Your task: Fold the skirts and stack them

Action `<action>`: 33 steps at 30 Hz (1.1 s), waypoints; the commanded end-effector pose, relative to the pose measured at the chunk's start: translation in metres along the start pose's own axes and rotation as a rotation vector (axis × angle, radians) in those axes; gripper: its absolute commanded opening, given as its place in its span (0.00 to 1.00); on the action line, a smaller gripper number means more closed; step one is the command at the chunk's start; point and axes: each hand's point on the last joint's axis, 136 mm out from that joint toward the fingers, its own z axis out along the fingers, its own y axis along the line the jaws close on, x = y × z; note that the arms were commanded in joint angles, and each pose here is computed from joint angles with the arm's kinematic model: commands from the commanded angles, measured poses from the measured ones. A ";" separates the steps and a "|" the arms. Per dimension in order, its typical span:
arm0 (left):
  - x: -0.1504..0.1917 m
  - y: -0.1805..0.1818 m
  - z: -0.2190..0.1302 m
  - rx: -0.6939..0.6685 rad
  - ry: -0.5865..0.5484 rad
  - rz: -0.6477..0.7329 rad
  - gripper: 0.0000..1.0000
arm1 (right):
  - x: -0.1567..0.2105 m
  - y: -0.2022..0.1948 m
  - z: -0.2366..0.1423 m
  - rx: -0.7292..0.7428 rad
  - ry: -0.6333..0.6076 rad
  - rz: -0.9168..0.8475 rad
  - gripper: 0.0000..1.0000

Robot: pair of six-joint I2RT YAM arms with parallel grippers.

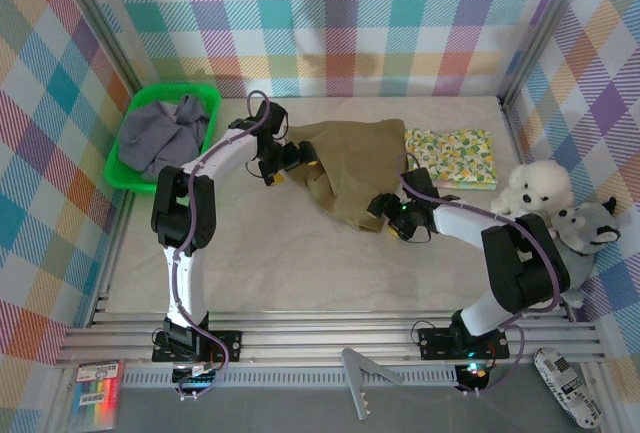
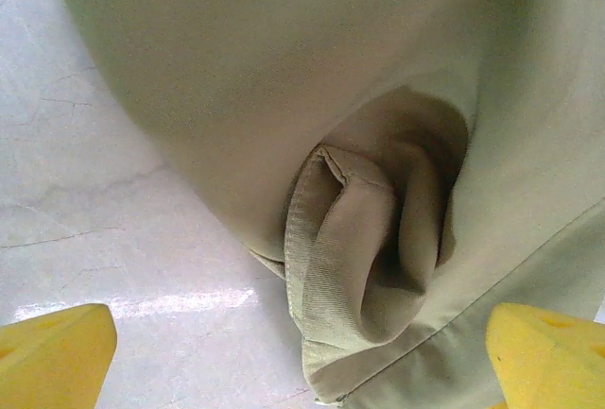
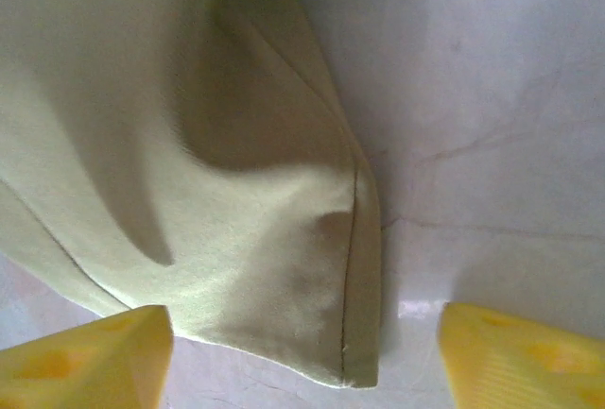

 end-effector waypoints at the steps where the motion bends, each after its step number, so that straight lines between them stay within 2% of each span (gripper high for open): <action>1: 0.001 -0.004 -0.007 0.009 -0.010 0.001 1.00 | 0.000 -0.006 0.003 0.070 -0.011 0.038 0.62; 3: 0.001 -0.002 -0.006 0.005 -0.009 0.003 1.00 | 0.001 -0.008 0.006 0.075 -0.009 0.056 0.56; 10: 0.003 0.003 -0.004 -0.012 0.001 0.003 1.00 | 0.002 -0.009 0.014 0.089 0.004 0.038 0.48; 12: 0.003 0.002 -0.003 -0.009 0.003 0.004 1.00 | 0.000 -0.009 0.018 0.086 -0.004 0.021 0.41; 15: 0.002 0.001 -0.007 -0.005 -0.006 0.013 1.00 | -0.008 0.000 0.020 0.051 -0.025 -0.025 0.23; 17: -0.001 0.000 -0.014 -0.014 -0.028 0.035 1.00 | -0.015 0.015 0.012 0.013 -0.057 -0.091 0.14; 21: -0.003 0.003 -0.025 -0.044 -0.062 0.088 1.00 | -0.026 0.030 -0.016 -0.009 -0.141 -0.212 0.01; 23: -0.003 0.007 -0.027 -0.067 -0.066 0.094 1.00 | -0.028 0.037 -0.033 -0.034 -0.185 -0.284 0.00; 26: 0.001 0.000 -0.029 -0.022 -0.057 0.099 1.00 | -0.025 0.057 -0.058 -0.105 -0.221 -0.413 0.00; 29: 0.004 -0.018 -0.037 0.044 -0.064 0.146 1.00 | -0.015 0.081 -0.084 -0.200 -0.218 -0.539 0.00; 33: 0.006 -0.037 -0.051 0.044 -0.093 0.264 1.00 | 0.000 0.083 -0.102 -0.205 -0.179 -0.657 0.00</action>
